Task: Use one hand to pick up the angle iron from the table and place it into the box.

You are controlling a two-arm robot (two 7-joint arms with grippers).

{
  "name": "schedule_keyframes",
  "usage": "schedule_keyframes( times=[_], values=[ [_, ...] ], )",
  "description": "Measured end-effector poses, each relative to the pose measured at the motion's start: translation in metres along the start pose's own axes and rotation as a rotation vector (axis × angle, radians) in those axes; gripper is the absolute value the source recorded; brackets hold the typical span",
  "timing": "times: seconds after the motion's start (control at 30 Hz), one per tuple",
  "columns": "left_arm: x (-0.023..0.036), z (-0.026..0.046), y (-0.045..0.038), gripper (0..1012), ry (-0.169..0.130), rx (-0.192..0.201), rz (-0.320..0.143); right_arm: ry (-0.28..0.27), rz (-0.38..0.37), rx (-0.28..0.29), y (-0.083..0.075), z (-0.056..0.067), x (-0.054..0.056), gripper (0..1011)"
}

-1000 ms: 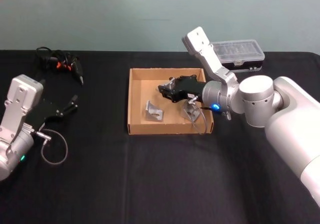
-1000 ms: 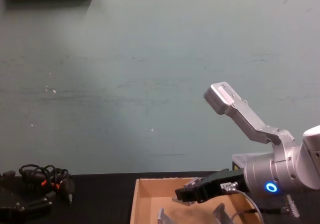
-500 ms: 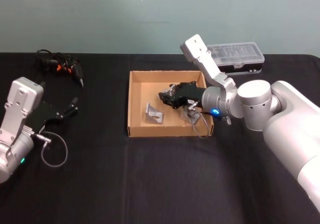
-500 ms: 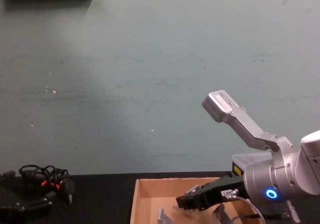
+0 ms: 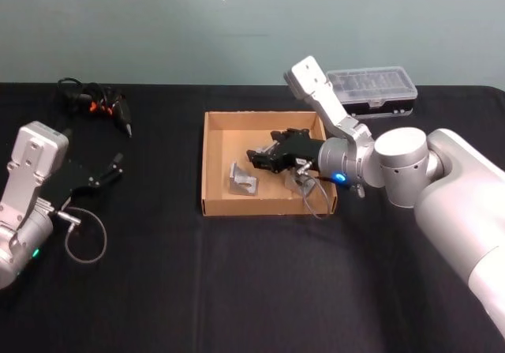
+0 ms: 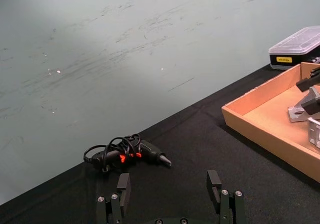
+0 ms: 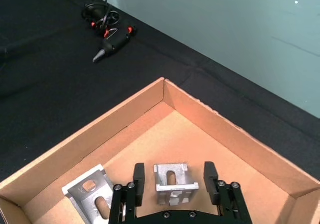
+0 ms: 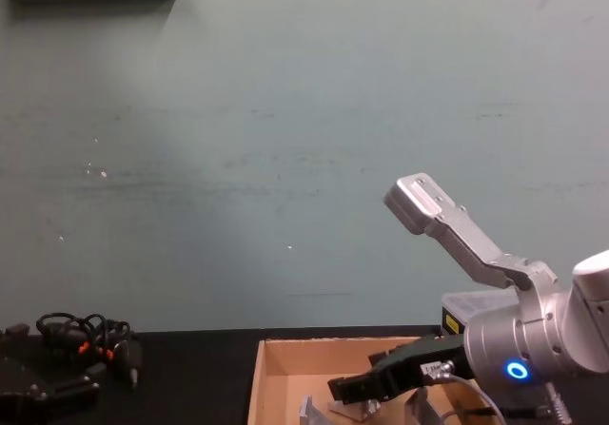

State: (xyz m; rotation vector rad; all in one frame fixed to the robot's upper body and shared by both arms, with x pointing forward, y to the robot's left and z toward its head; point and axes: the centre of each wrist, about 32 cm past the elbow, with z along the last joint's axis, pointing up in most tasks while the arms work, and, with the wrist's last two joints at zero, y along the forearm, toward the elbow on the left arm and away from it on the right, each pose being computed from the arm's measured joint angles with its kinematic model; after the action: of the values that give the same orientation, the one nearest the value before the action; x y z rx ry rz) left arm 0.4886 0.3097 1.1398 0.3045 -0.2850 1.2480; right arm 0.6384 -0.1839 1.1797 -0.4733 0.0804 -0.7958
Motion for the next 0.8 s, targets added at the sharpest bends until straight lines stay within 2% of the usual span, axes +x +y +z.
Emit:
schedule_keyframes(
  times=[0.23,0.37,0.6,0.8],
  values=[
    [0.0000,0.0000,0.0000,1000,0.000,0.000,0.000,-0.020,-0.023,0.026,-0.005,0.003,-0.002,932],
    [0.0000,0.0000,0.0000,1000,0.000,0.000,0.000,-0.037,-0.046,0.056,-0.013,0.004,-0.004,1003],
    [0.0000,0.0000,0.0000,1000,0.000,0.000,0.000,-0.053,-0.085,0.118,-0.033,0.002,-0.010,1000],
    [0.0000,0.0000,0.0000,1000,0.000,0.000,0.000,-0.059,-0.129,0.214,-0.059,-0.005,-0.015,1000]
  ],
)
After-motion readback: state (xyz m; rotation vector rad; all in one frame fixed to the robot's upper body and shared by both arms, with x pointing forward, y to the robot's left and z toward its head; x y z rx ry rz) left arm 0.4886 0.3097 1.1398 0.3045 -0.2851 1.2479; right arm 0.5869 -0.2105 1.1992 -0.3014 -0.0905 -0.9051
